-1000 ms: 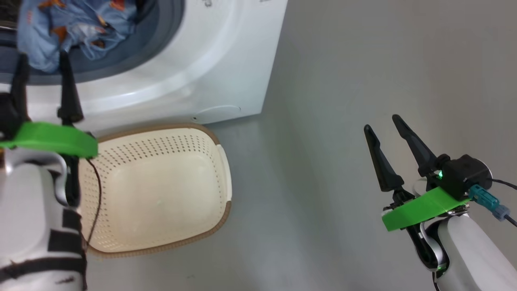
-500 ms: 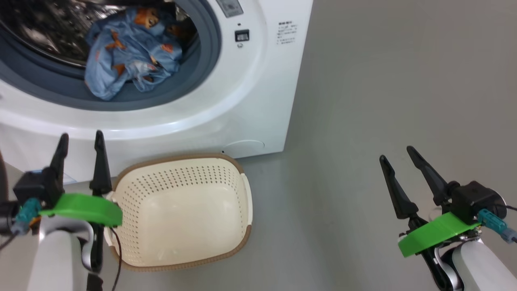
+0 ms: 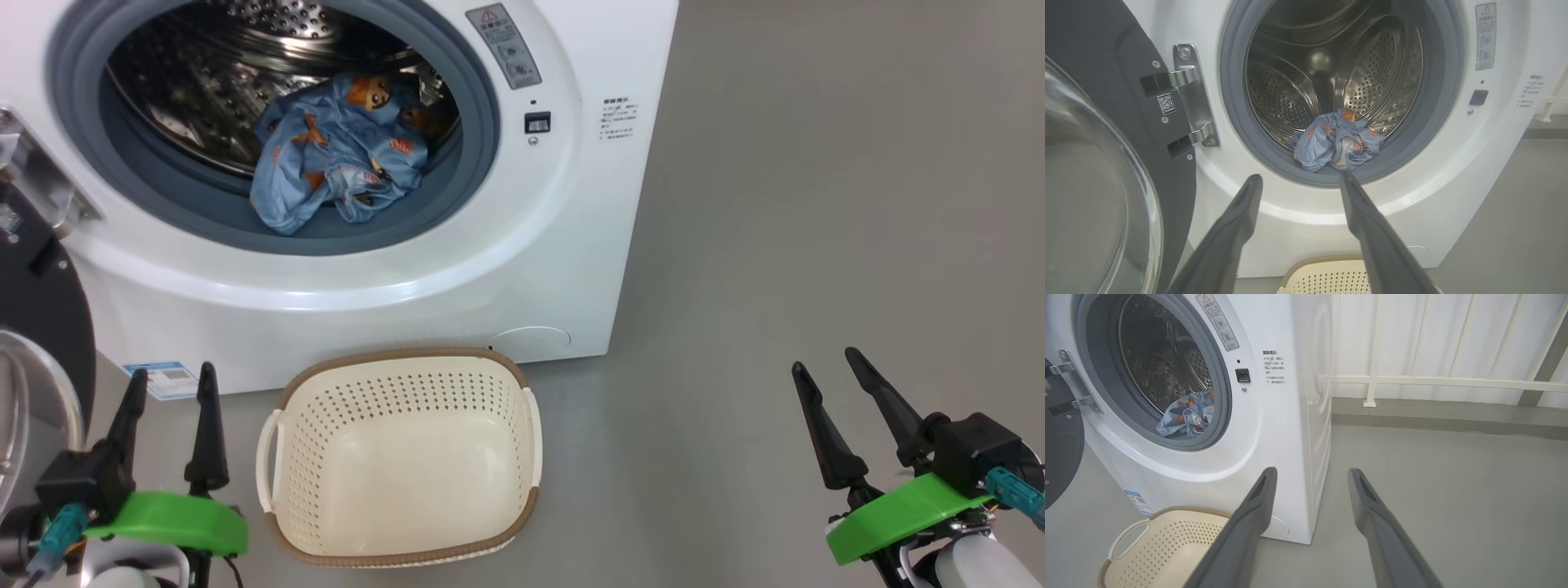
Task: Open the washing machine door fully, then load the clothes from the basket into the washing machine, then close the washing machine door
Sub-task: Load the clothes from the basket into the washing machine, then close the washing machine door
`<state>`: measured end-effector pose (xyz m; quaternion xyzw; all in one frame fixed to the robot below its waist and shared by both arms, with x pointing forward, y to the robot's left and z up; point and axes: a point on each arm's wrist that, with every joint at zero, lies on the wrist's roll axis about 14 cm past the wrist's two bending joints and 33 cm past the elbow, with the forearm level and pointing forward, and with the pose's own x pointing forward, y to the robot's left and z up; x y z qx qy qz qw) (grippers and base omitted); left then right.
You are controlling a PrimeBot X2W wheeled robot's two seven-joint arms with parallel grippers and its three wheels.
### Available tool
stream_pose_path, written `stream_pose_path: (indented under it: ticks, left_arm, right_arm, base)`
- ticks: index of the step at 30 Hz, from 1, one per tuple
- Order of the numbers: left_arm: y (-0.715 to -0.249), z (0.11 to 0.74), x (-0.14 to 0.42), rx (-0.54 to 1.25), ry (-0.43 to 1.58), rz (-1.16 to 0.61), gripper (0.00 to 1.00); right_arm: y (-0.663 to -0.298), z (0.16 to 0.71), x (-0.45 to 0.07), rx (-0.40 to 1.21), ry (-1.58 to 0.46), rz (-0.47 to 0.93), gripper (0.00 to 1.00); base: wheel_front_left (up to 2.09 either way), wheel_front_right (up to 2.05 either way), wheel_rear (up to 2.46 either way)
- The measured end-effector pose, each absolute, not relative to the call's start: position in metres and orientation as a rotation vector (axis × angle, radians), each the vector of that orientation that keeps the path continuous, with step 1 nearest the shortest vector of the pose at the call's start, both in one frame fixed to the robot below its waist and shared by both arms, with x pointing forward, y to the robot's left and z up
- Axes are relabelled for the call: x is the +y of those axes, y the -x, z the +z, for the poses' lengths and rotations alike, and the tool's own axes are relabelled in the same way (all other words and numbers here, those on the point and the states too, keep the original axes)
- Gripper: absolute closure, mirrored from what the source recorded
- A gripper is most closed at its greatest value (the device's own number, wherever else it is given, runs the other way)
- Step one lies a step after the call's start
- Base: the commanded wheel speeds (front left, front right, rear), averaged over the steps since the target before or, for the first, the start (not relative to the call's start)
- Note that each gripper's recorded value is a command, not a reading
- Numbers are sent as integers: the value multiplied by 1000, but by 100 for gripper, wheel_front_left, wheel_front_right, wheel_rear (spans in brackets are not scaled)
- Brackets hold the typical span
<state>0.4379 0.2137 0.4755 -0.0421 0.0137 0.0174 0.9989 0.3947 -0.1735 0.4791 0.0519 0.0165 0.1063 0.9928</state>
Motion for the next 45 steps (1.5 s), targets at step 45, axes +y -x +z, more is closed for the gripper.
stream_pose_path:
  ticks: [45]
  left_arm:
    - [-408, 474, 229, 23, 89, 75, 0]
  right_arm:
    - [-384, 483, -176, 23, -98, 210, 11]
  base:
    - [-31, 31, 0]
